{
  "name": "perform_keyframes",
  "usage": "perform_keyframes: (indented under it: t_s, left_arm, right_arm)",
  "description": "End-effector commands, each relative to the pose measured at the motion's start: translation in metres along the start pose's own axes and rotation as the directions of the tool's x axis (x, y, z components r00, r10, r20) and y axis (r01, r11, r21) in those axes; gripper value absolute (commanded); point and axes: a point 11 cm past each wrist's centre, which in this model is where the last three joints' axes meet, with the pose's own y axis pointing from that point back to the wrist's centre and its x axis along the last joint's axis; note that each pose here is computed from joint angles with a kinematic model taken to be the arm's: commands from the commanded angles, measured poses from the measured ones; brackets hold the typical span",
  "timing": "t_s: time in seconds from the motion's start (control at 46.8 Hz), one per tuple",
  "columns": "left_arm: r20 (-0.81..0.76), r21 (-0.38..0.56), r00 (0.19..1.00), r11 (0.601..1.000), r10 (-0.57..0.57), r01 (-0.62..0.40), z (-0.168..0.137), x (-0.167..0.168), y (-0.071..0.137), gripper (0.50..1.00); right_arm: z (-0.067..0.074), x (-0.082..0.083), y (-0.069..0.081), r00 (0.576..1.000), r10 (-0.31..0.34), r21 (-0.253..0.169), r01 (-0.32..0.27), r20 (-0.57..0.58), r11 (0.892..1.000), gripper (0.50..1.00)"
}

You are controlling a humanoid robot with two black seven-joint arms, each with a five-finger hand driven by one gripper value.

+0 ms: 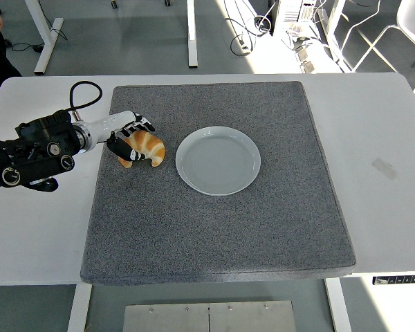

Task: Place the bread on the plate

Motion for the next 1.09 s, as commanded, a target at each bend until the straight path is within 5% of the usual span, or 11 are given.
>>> perform_keyframes:
  t_s: [0.0,0.321,0.641,1.068]
  left_arm:
    - [0.007,0.002,1.000,1.000,0.004,-0.004,-0.002,0.001,0.000,0.736]
    - [0.027,-0.010,1.000,1.000,0.010,-0.010,-0.001,0.002,0.000,0.549]
    - [0.005,-0.014,0.999,0.999,0.035,-0.035,0.000,0.011,0.001,0.511]
    - [-0.068,-0.077,0.993,0.992,0.094,-0.099,0.028,0.070,0.012,0.514]
  right_arm:
    - [0.000,0.000,0.000,1.000,0.000,0.001,0.000,0.000,1.000,1.000]
    - [0.000,0.000,0.000,1.000,0.000,0.000,0.000,0.000,1.000,1.000]
    - [0.000,0.000,0.000,1.000,0.000,0.000,0.000,0.000,1.000,1.000]
    - [0.000,0.000,0.000,1.000,0.000,0.001,0.000,0.000,1.000,1.000]
